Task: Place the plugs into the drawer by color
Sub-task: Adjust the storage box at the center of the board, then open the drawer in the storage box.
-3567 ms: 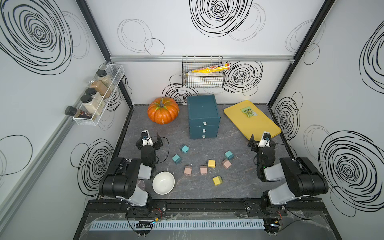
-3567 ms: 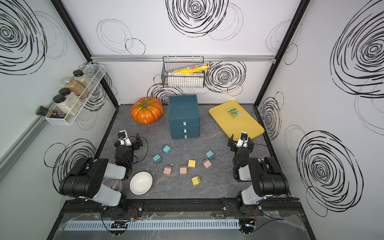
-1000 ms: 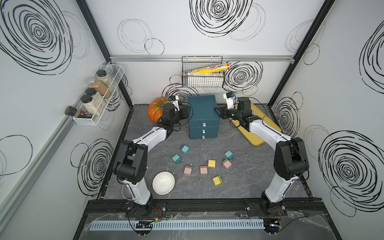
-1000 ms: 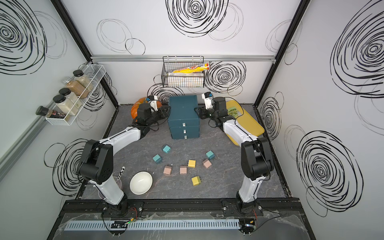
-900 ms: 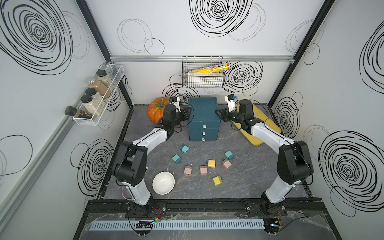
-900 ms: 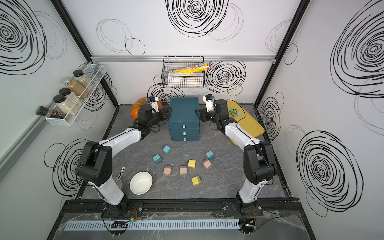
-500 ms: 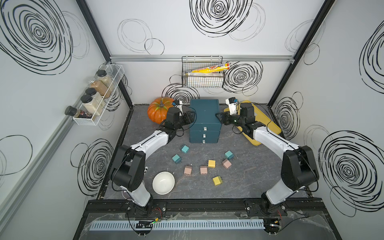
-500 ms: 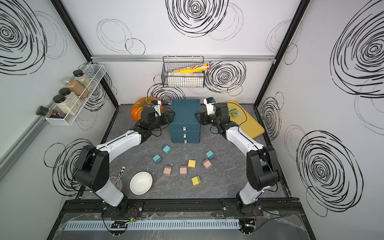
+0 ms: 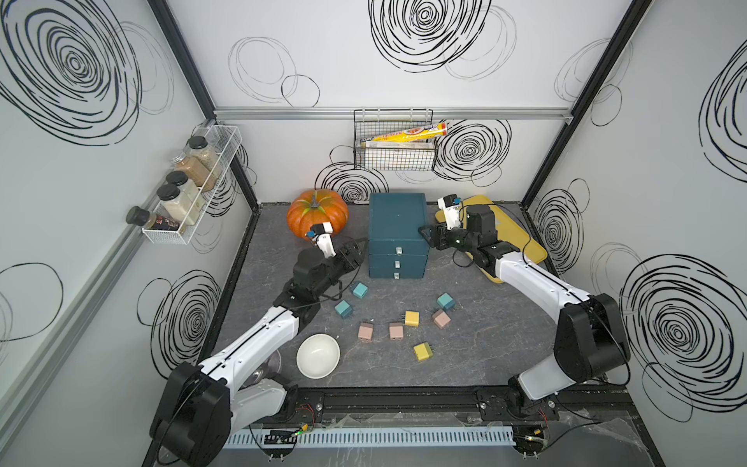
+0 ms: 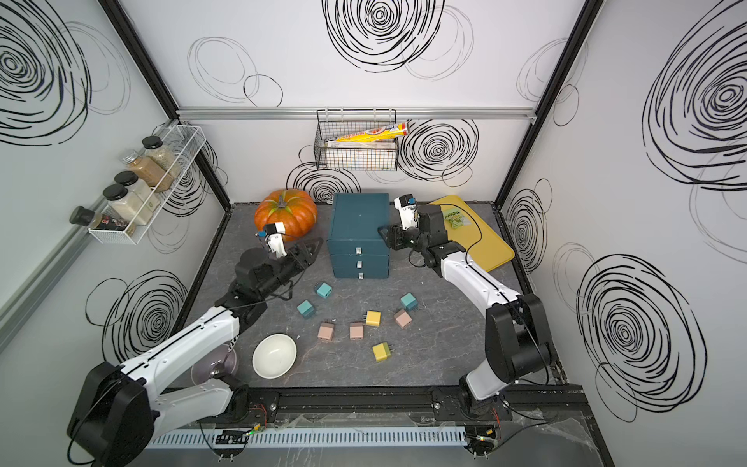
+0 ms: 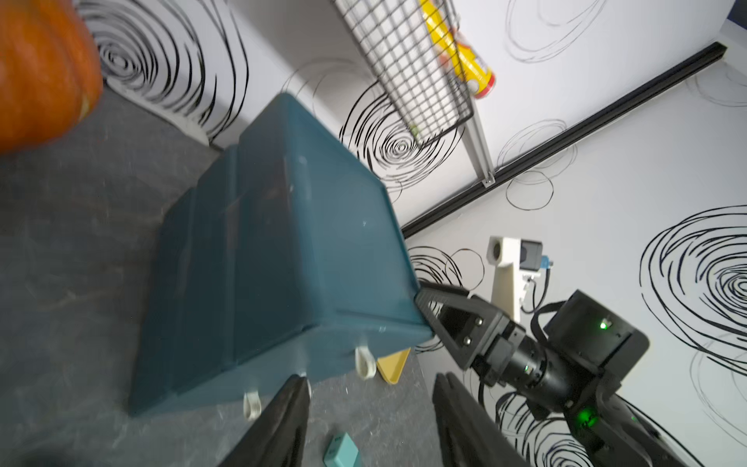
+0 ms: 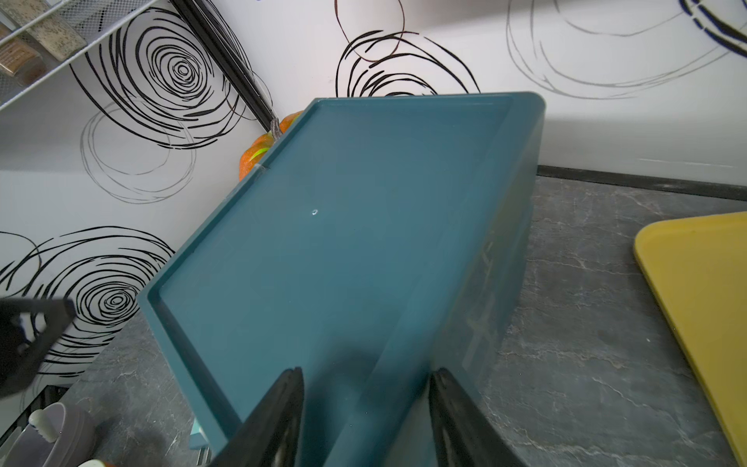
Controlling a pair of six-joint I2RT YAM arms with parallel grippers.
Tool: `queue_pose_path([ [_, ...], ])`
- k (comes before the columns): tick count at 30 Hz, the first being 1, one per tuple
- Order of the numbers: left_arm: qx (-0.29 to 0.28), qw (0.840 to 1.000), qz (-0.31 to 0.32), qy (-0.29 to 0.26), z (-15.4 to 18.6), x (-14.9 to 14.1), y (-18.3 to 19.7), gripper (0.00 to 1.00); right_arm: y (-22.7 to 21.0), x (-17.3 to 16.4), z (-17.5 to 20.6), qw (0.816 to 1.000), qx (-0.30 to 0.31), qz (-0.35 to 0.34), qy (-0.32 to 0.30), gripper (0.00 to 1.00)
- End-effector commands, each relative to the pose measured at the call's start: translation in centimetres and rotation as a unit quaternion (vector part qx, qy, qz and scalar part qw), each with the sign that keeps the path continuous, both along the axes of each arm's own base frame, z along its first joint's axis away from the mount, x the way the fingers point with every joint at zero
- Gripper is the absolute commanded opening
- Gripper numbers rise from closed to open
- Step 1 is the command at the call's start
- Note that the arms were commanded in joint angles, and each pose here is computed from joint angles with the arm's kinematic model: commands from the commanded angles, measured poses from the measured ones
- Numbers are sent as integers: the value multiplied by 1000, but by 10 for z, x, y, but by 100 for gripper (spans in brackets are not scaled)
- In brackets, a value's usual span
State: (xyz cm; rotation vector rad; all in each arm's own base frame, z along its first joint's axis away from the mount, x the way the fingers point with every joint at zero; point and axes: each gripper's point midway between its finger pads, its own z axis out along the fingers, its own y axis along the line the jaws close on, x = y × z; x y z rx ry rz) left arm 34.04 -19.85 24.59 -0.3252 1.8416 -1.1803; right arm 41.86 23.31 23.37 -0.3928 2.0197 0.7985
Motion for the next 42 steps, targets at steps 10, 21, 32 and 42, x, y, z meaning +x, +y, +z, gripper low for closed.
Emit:
queue_pose_path([
  [10, -127, 991, -25, -20, -3, -14, -60, 55, 10, -13, -16, 998, -7, 44, 37, 58],
  [21, -155, 988, -26, -16, -18, 8, -86, 45, 9, -16, -26, 998, -11, 43, 45, 50],
  [32, -164, 986, -5, -17, -28, 26, -94, 37, 5, -13, -37, 998, -23, 32, 50, 45],
  [42, -153, 988, 12, -14, -34, 39, -95, 34, 6, -14, -36, 998, -18, 34, 49, 43],
])
